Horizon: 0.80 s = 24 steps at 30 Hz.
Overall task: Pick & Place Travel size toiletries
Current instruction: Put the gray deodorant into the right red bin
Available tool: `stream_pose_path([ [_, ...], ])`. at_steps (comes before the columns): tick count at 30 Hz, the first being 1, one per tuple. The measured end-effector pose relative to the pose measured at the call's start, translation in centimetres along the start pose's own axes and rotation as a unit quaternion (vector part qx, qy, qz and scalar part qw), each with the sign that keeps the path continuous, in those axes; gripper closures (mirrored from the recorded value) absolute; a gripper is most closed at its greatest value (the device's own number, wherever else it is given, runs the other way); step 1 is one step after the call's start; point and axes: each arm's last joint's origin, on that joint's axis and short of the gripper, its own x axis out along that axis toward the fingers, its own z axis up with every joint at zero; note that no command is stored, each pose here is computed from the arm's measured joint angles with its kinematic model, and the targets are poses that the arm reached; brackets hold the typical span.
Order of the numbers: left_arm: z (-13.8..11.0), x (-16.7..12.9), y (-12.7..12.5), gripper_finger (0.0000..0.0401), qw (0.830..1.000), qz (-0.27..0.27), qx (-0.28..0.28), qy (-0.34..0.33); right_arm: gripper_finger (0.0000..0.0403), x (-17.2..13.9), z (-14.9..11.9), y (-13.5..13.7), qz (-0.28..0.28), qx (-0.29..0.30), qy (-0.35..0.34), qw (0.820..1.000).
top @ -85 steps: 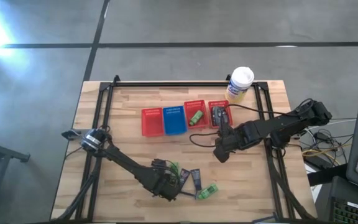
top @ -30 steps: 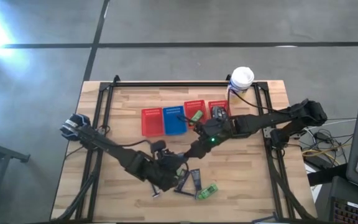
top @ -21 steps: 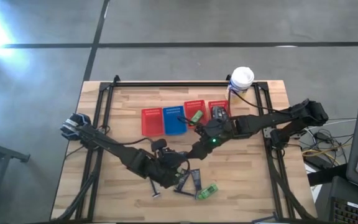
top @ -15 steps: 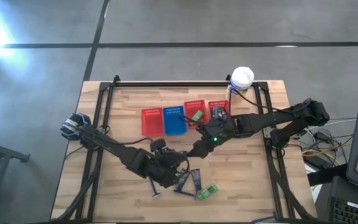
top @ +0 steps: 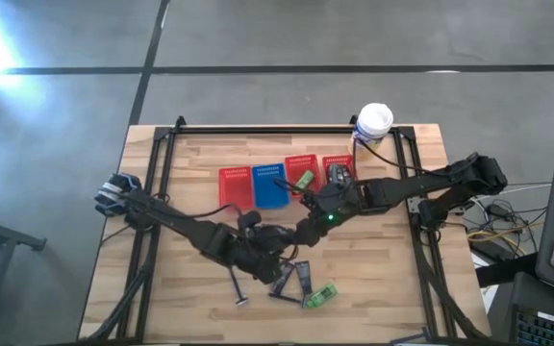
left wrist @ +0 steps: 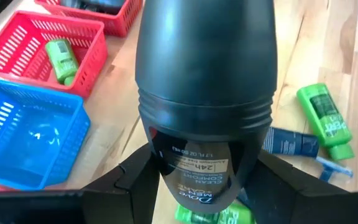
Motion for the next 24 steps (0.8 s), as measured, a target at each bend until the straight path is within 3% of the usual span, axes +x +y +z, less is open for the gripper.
stream_pose_path([
  [15, 0.2, 0.1, -0.2, 0.0204, 1.000, -0.007, -0.004, -0.009, 0.0118, 0.1, -0.4, -1.2, -0.044, 0.008, 0.005, 0.999],
  [24, 0.3, 0.0, -0.2, 0.0204, 1.000, -0.008, -0.006, -0.018, 0.0109, 0.1, -0.1, -1.0, -0.034, 0.005, -0.006, 0.999],
])
